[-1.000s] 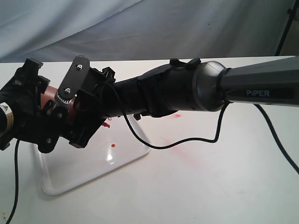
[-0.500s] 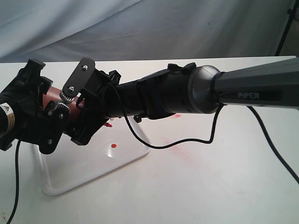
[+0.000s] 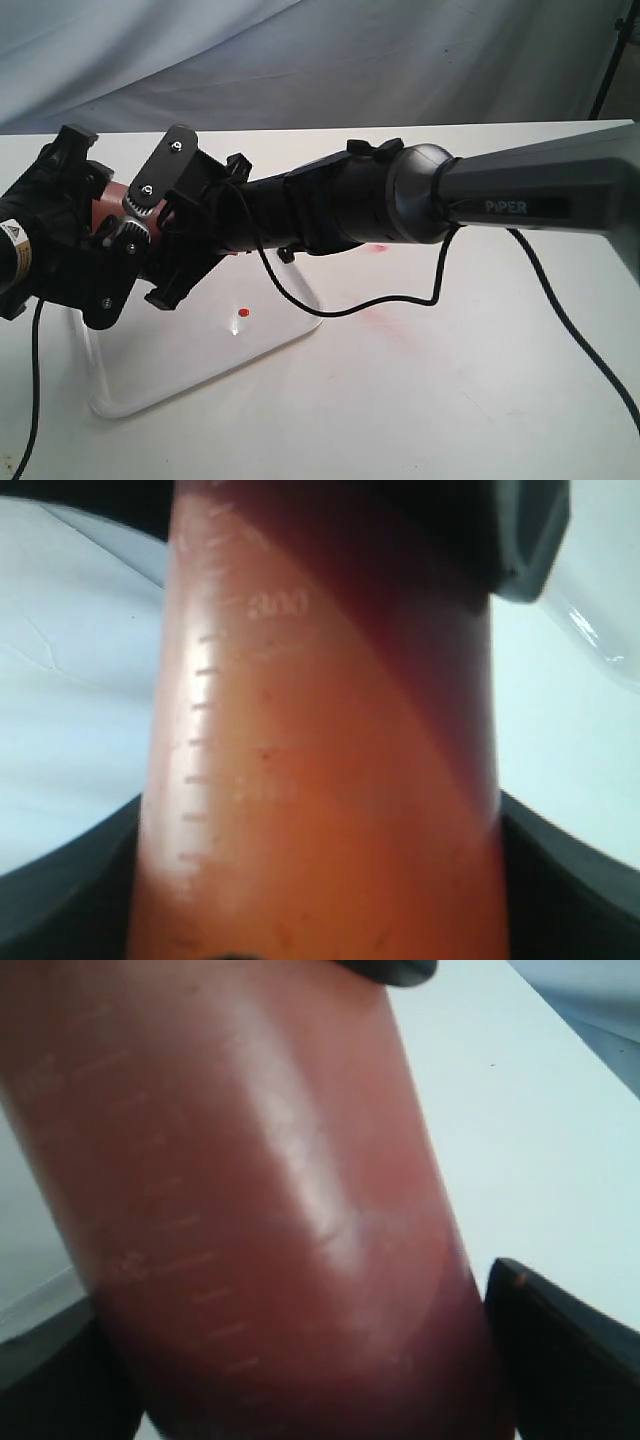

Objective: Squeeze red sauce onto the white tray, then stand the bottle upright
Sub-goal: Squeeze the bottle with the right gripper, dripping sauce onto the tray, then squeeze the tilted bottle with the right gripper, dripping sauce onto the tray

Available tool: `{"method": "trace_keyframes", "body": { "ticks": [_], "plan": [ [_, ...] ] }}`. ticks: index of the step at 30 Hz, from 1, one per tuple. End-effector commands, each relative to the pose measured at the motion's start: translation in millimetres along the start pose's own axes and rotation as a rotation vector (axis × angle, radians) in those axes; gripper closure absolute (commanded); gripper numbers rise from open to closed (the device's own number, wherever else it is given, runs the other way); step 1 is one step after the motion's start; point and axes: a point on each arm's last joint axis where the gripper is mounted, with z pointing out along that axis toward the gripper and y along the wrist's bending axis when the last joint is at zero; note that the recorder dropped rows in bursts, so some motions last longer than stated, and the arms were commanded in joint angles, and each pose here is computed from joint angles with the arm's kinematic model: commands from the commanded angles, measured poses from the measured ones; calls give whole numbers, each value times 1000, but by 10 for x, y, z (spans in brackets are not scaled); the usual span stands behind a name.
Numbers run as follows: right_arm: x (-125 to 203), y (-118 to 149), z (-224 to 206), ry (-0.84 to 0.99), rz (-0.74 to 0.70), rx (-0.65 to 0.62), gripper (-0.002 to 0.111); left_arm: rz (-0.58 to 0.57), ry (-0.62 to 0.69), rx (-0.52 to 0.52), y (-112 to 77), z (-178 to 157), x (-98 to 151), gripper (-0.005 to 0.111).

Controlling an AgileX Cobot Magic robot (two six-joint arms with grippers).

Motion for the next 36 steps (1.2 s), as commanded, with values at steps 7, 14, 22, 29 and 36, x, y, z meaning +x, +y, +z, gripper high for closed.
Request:
{"method": "trace_keyframes", "body": {
  "ticks": [7, 14, 22, 29, 36],
  "plan": [
    [-56, 44, 10, -13, -14, -7, 108, -30, -7, -19, 45, -32, 2, 107],
    [-56, 44, 10, -13, -14, -7, 108, -30, -7, -19, 45, -32, 2, 107],
    [-65, 59, 9, -24, -14, -24, 107, -30, -7, -19, 45, -32, 2, 107],
    [-90, 99, 7, -51, -14, -68, 45, -30, -7, -19, 45, -32, 2, 107],
    [-90, 99, 7, -51, 11, -68, 6, -30, -7, -19, 45, -32, 2, 107]
  ]
}}
